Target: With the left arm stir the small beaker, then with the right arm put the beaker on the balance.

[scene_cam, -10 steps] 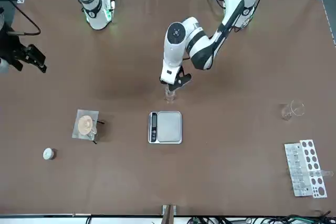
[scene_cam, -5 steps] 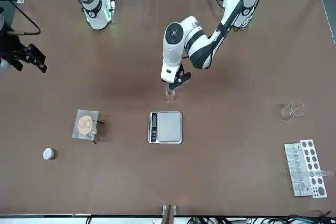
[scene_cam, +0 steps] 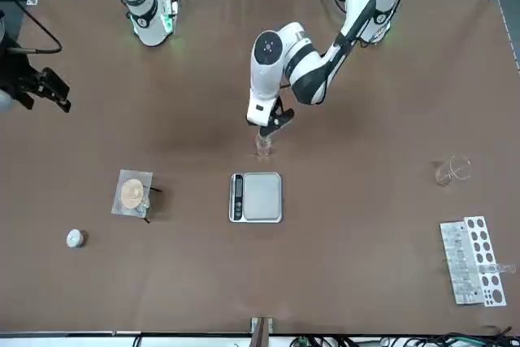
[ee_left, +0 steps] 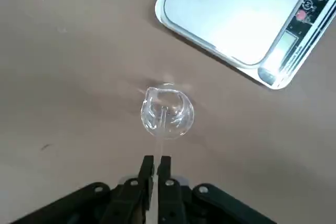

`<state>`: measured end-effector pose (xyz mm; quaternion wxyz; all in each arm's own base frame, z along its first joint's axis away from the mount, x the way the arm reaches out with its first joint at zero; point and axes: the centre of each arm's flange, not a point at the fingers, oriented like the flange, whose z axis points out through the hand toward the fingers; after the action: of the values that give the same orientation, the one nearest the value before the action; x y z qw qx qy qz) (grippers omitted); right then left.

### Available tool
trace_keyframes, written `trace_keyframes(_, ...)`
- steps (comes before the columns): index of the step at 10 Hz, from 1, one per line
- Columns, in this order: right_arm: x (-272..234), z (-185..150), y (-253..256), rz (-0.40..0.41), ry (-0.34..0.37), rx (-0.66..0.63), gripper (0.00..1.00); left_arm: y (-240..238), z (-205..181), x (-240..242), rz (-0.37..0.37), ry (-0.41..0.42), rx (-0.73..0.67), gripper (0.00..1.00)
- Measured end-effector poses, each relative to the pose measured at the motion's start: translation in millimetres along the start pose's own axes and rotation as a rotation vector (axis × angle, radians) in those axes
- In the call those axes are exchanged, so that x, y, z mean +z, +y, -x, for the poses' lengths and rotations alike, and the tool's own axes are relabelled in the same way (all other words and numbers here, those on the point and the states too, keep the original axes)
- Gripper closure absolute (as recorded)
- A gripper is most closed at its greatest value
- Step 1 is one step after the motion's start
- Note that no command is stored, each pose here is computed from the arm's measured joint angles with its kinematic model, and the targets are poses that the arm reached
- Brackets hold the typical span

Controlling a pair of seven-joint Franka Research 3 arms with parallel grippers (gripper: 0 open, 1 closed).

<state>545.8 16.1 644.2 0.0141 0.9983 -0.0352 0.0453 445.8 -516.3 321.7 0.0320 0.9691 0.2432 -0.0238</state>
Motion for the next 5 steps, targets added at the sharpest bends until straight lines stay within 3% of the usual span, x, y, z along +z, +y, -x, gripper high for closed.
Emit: trace_keyframes(5,0.5,0.0,4.8,0.001,-0.005,0.003,0.00,0.4,-8.2,-2.5,0.005,0.006,-0.012,0.93)
